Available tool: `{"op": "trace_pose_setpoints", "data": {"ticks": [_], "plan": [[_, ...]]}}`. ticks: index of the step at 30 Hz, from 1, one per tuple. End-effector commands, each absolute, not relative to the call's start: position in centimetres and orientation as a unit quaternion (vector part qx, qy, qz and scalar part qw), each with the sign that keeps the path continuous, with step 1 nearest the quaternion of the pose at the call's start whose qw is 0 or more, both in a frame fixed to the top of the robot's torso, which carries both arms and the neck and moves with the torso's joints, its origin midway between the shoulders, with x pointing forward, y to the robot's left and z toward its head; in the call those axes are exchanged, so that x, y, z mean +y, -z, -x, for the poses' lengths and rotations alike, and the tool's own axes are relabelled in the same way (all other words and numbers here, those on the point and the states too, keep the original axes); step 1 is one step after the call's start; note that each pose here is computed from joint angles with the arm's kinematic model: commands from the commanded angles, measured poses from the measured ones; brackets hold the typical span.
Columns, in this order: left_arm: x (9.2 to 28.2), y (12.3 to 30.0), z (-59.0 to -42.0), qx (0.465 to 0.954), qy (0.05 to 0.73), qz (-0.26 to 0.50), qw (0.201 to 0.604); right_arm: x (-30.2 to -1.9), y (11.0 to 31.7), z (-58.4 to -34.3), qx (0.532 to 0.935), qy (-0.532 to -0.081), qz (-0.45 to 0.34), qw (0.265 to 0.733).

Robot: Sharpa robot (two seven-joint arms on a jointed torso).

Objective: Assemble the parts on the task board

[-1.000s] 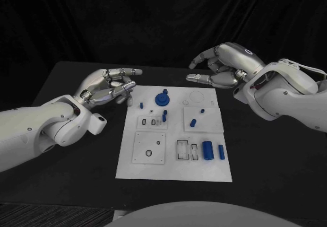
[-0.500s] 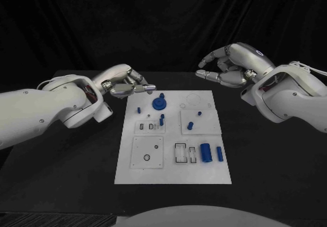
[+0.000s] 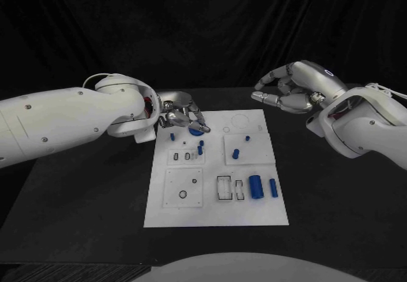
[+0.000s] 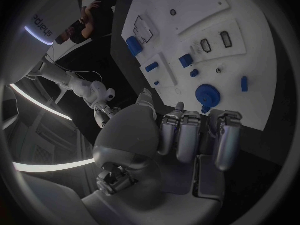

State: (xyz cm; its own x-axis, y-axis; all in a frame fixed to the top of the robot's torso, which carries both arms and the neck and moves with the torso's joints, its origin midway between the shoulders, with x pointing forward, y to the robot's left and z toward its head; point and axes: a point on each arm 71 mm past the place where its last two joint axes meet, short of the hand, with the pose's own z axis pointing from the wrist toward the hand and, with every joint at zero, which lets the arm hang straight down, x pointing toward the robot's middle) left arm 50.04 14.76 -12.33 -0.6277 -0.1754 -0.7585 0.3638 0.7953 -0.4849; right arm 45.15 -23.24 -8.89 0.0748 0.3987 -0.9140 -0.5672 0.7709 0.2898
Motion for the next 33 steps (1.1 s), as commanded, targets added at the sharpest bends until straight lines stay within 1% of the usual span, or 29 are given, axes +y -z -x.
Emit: {"op": "trace_pose_setpoints", "data": {"ticks": [1, 6, 8, 13, 17, 20, 23, 33], "plan": [[14.3, 12.4, -50.1, 0.856, 0.297, -0.073, 0.418, -23.7, 9.6, -45.2, 0.613, -0.316, 0.057, 0.722], [13.5, 12.5, -50.1, 0.86, 0.29, -0.079, 0.413, -24.2, 10.7, -45.3, 0.634, -0.308, 0.049, 0.708], [13.2, 12.5, -50.1, 0.859, 0.281, -0.092, 0.418, -24.2, 11.1, -45.3, 0.642, -0.306, 0.045, 0.702], [13.1, 12.6, -50.4, 0.855, 0.227, -0.141, 0.444, -24.3, 12.1, -45.3, 0.654, -0.304, 0.041, 0.691], [13.3, 12.7, -50.8, 0.858, 0.188, -0.149, 0.454, -24.4, 12.4, -45.2, 0.659, -0.303, 0.038, 0.688], [13.3, 12.7, -51.1, 0.86, 0.172, -0.149, 0.457, -24.5, 12.5, -45.2, 0.66, -0.302, 0.037, 0.687], [13.0, 12.8, -51.3, 0.862, 0.16, -0.15, 0.458, -24.5, 12.6, -45.2, 0.661, -0.302, 0.036, 0.687], [11.7, 13.4, -51.9, 0.875, 0.125, -0.161, 0.44, -24.2, 12.8, -45.3, 0.662, -0.303, 0.037, 0.684]]}}
